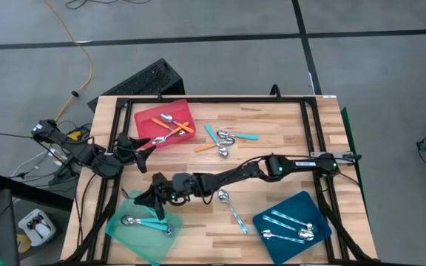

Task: Sort silverware by color (type)
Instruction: Put the blue spoon into the light blue bin

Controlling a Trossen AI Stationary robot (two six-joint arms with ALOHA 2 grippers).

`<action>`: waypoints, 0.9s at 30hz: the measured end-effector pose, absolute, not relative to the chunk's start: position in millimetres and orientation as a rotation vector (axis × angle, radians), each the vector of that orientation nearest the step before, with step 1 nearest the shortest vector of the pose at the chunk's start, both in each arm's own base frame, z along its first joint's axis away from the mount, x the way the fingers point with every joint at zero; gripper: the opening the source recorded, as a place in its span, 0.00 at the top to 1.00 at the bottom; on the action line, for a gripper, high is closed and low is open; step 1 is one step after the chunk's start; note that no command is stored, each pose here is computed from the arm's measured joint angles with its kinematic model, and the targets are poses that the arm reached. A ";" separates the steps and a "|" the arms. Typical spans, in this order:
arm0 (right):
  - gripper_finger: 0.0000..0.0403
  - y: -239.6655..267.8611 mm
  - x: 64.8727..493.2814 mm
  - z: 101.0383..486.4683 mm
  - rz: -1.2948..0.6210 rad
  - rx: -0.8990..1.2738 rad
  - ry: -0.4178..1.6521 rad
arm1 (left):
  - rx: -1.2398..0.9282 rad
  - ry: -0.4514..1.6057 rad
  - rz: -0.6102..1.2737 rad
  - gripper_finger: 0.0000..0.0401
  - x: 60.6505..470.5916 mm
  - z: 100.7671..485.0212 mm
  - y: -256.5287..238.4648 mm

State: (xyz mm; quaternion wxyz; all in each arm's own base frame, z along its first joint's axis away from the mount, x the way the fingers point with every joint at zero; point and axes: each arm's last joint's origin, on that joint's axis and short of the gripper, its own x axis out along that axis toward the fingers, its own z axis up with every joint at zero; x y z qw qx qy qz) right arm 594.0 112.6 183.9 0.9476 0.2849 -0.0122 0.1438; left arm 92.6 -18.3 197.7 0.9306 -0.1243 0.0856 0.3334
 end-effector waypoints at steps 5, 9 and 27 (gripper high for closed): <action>0.84 104.3 595.5 184.0 0.289 0.586 -0.029 | -0.246 0.189 0.684 0.53 91.8 196.2 -17.9; 0.84 105.3 595.4 183.4 0.289 0.585 -0.022 | -0.246 0.192 0.680 0.53 91.8 196.1 -18.0; 0.84 131.5 590.0 177.1 0.440 0.557 0.088 | -0.283 0.189 0.670 0.53 92.0 195.9 -18.4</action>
